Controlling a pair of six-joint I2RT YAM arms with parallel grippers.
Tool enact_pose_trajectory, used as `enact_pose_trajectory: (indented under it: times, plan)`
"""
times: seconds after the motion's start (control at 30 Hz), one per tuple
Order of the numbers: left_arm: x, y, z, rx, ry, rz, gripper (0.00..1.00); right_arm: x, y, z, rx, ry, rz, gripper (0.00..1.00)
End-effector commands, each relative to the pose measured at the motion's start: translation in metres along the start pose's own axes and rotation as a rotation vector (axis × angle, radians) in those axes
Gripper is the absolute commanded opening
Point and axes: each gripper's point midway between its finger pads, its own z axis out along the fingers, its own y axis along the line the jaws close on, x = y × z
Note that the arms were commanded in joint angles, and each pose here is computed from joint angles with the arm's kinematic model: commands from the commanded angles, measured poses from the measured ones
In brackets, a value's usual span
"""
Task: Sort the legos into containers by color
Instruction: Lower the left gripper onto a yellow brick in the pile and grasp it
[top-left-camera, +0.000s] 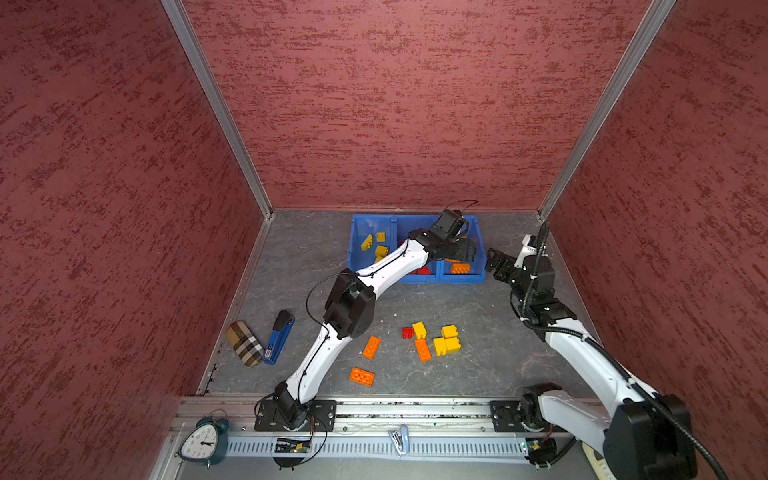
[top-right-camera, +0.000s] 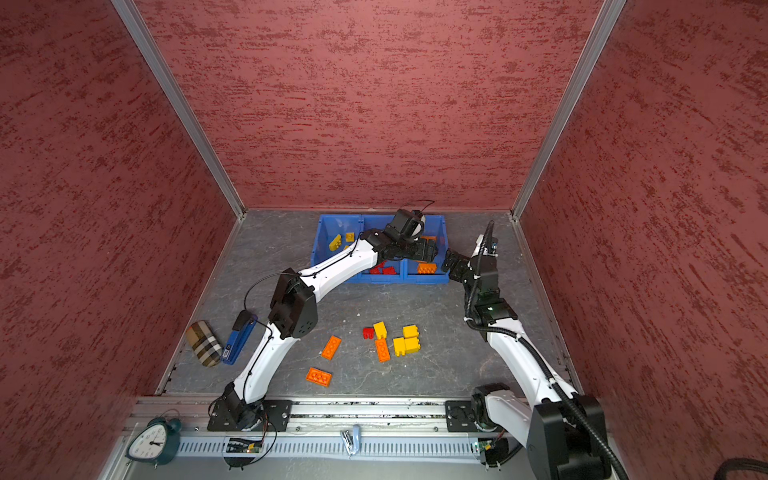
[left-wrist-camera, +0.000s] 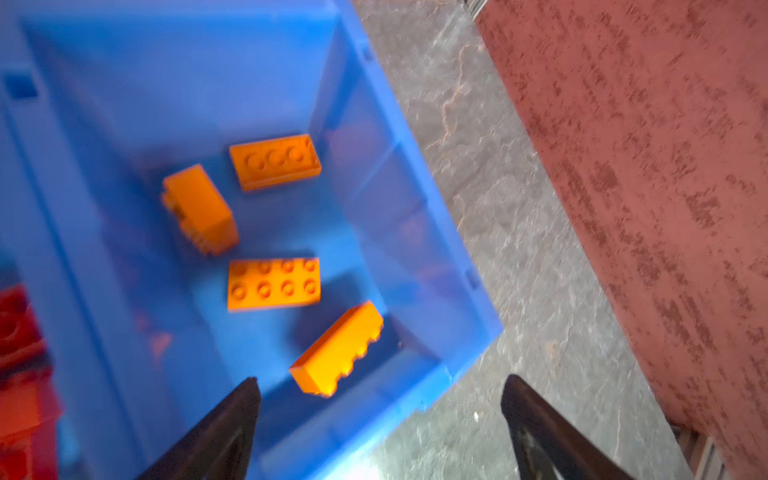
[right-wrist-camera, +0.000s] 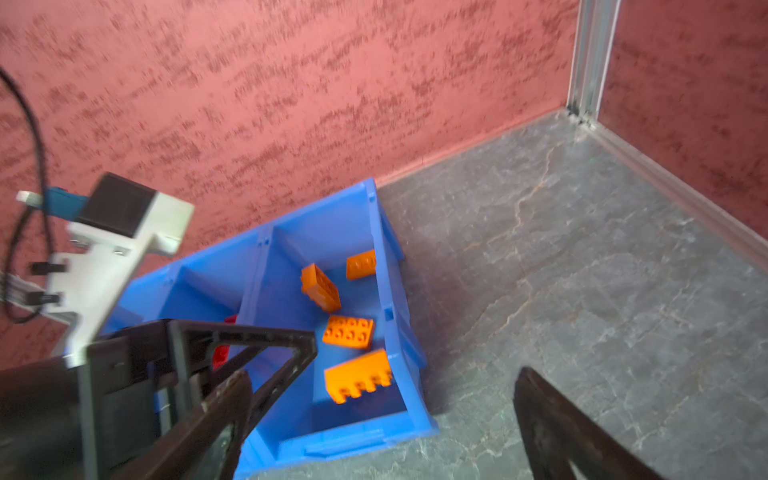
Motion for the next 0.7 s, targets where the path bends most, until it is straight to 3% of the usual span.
enact_pose_trajectory:
  times: [0.0, 0.27, 0.4, 0.53, 0.67]
  plan:
    - [-0.001, -0.007, -0.05, -0.015, -0.025, 0.048, 0.96, 0.011, 0.008, 0.0, -0.036, 0.083, -0.008, 0.99]
    - [0.065, 0.053, -0.107, -0.184, -0.009, -0.013, 0.99, 0.073, 0.023, -0.011, -0.121, 0.32, -0.03, 0.99]
    - [0.092, 0.075, -0.119, -0.247, 0.001, -0.052, 1.0, 0.111, 0.041, -0.018, -0.172, 0.454, -0.075, 0.99]
    - [0.106, 0.105, -0.126, -0.357, -0.003, -0.148, 0.99, 0.158, 0.075, -0.032, -0.276, 0.62, -0.226, 0.98]
    - [0.107, 0.11, -0.129, -0.342, -0.021, -0.169, 0.99, 0.198, 0.095, -0.046, -0.308, 0.741, -0.34, 0.95]
